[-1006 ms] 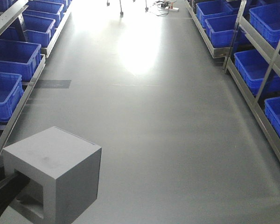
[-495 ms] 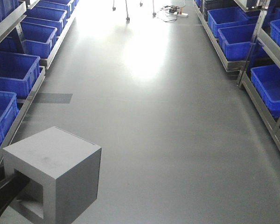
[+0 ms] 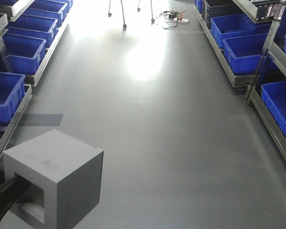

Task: Sort gray base to blue bin
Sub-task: 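Drive down the aisle between blue-bin shelves carrying the block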

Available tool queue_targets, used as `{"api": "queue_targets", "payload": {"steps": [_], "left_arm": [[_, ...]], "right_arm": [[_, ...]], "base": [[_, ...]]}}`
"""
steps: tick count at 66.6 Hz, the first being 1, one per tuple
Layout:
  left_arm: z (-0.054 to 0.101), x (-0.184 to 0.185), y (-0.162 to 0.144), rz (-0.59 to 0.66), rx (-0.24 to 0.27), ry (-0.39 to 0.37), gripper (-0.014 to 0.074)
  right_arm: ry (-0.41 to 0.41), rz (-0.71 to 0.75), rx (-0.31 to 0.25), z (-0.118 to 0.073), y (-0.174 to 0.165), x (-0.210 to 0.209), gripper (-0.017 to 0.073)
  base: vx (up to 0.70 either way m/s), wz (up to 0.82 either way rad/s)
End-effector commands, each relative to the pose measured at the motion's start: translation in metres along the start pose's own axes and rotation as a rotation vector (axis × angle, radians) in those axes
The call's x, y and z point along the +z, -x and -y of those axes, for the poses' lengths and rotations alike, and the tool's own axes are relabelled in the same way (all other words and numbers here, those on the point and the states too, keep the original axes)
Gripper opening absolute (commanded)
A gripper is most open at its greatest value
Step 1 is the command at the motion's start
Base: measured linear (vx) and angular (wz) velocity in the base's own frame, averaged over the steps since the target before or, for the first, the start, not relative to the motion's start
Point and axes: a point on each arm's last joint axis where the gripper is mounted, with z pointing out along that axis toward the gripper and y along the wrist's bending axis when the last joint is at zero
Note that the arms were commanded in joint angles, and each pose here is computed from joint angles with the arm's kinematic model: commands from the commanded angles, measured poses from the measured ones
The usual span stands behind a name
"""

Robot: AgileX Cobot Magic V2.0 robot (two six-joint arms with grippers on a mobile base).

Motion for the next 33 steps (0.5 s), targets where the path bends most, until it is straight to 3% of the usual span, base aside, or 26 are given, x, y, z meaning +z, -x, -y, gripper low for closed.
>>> {"api": "queue_targets", "payload": {"steps": [1,33], "left_arm": [[0.0042,-0.0017,0.0210,0.140,-0.009,-0.029,-0.0006],[0.0042,-0.0017,0.0210,0.140,-0.009,-0.029,-0.0006]], "right_arm": [[0.005,0.052,-0.013,-0.0005,0.0010,0.0015,-0.0009],[0.005,0.052,-0.013,-0.0005,0.0010,0.0015,-0.0009]], "base": [[0.46,-0.11],[0.46,-0.07]]}}
